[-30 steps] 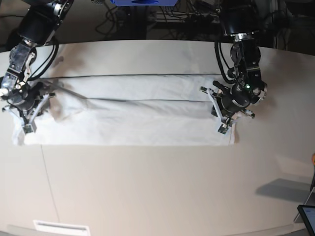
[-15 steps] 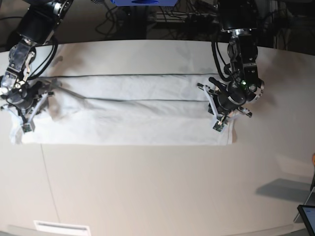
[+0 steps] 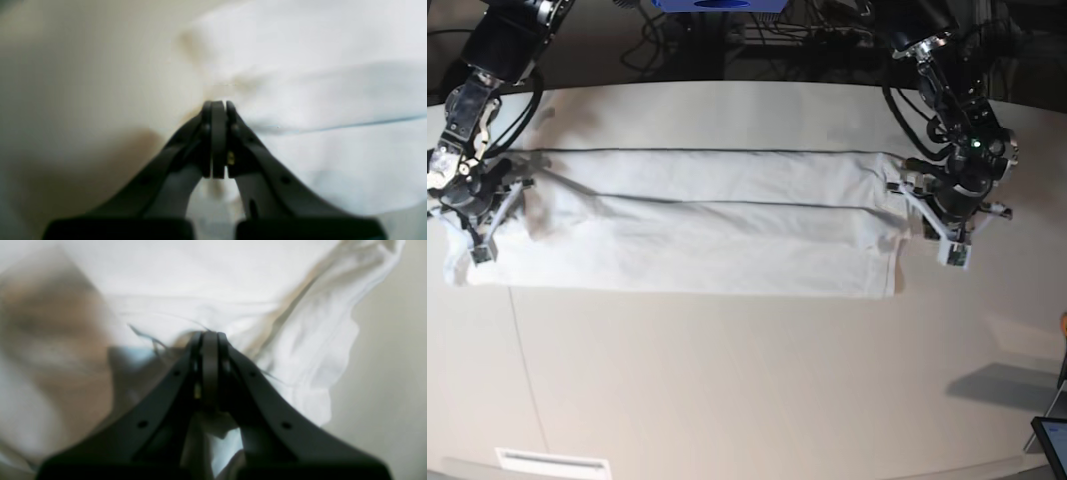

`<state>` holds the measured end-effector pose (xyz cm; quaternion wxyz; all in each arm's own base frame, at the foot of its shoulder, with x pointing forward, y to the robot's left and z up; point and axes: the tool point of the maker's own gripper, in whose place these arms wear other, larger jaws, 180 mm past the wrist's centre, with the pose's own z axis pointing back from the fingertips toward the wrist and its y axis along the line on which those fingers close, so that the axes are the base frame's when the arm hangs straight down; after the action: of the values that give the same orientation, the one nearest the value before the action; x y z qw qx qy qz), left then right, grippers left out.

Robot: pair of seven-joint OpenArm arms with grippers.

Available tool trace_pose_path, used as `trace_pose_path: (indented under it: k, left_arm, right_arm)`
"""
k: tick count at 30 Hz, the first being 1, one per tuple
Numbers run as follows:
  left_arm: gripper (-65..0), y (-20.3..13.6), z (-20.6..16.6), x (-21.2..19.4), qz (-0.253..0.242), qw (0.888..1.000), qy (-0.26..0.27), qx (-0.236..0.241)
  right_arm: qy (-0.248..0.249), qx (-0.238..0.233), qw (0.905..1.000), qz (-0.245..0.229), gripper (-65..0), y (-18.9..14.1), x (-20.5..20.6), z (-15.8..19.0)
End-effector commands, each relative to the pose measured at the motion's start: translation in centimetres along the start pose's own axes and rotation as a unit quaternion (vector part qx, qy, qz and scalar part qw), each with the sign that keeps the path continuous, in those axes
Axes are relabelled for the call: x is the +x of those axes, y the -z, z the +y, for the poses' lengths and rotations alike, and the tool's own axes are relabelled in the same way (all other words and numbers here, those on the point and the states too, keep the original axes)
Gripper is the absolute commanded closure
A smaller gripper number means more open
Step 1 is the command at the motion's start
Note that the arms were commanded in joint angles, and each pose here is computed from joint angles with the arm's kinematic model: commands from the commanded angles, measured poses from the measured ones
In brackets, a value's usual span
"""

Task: Fold the T-shirt properly
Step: 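Release and move the left gripper to the strip's end, grasp it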

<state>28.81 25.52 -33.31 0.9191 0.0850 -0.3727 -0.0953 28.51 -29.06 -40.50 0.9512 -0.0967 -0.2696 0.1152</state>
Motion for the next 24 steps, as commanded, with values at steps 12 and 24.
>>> trace_pose_path:
  k: [12,24]
  left_arm:
    - [-32.8,-0.8,3.8,-2.0,-0.024,0.994,-0.101,-0.040]
    - [-32.8,-1.5,5.6,-0.2,-0.080,0.984,-0.142,-0.078]
  right_arm:
    - [-0.005,-0.015,0.9998,-0.014,-1.0,-0.6,1.1,-1.1]
    - [-0.006,-0.017,0.9997,-0.014,-1.0,-0.7,1.1,-1.2]
